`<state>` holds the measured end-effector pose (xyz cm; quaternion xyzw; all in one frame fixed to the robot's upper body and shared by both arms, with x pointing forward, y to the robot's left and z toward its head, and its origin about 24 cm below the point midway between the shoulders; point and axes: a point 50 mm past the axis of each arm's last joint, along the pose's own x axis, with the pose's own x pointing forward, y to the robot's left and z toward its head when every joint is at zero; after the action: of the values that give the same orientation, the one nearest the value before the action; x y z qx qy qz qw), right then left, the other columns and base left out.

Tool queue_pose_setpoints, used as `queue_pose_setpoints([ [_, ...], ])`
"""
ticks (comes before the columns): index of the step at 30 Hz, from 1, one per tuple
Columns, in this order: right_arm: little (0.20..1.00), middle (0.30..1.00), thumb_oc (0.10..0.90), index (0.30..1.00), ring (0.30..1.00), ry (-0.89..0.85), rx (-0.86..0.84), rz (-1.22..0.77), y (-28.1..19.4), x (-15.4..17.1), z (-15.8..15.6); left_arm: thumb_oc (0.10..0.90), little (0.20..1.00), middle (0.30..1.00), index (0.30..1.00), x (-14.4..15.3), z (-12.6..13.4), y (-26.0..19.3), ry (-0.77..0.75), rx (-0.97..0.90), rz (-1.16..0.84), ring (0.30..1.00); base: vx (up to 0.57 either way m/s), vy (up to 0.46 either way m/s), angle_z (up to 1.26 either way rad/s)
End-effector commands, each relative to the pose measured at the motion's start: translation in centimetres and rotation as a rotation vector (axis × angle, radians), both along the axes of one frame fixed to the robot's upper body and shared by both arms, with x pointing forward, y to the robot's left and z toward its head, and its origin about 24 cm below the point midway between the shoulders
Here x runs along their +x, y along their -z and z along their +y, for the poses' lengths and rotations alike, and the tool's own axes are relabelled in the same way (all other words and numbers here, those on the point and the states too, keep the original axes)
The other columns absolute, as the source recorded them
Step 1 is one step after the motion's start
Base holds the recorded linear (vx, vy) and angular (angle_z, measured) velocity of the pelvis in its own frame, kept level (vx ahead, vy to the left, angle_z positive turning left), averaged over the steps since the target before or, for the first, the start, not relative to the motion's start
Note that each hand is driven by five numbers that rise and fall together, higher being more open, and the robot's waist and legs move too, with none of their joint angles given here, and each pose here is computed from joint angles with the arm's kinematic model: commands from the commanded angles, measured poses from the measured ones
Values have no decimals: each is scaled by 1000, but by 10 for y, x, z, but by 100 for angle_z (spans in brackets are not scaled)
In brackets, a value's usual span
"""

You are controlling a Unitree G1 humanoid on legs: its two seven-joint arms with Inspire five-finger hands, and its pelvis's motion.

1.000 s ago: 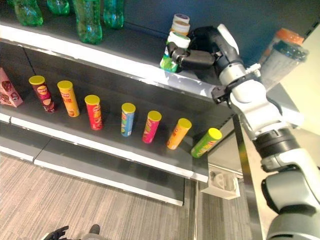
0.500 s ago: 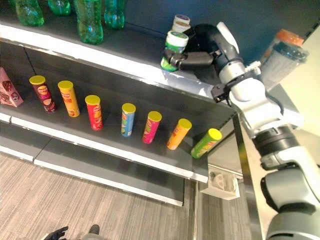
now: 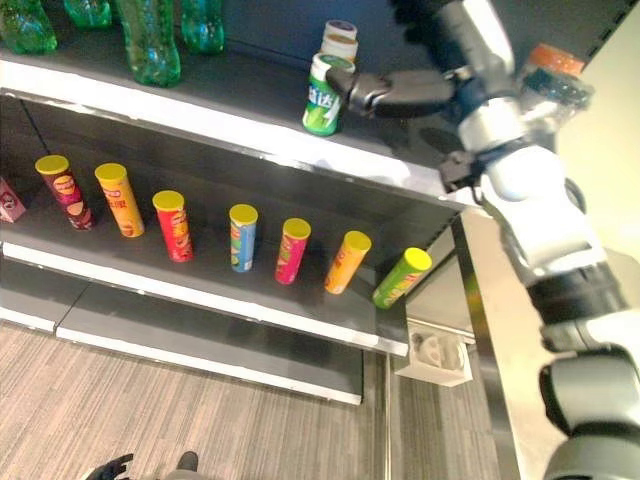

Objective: Put the goods on the table back onto the shelves and tidy them up.

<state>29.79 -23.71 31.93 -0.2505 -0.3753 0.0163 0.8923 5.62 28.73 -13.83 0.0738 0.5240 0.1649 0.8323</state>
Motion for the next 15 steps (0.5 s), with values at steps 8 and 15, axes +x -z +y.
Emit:
queue_pose_setpoints([
  [8,900,900,800,900,900,-526,371,191,95,-56,34,800,900,900,900,26,-3,-7,78,-1,-81,900,-1,-21,-15],
  [15,900,900,800,900,900,-586,482,723,208,-82,34,800,900,900,900,45,-3,-18,190,-16,-156,900,23,-20,-19],
])
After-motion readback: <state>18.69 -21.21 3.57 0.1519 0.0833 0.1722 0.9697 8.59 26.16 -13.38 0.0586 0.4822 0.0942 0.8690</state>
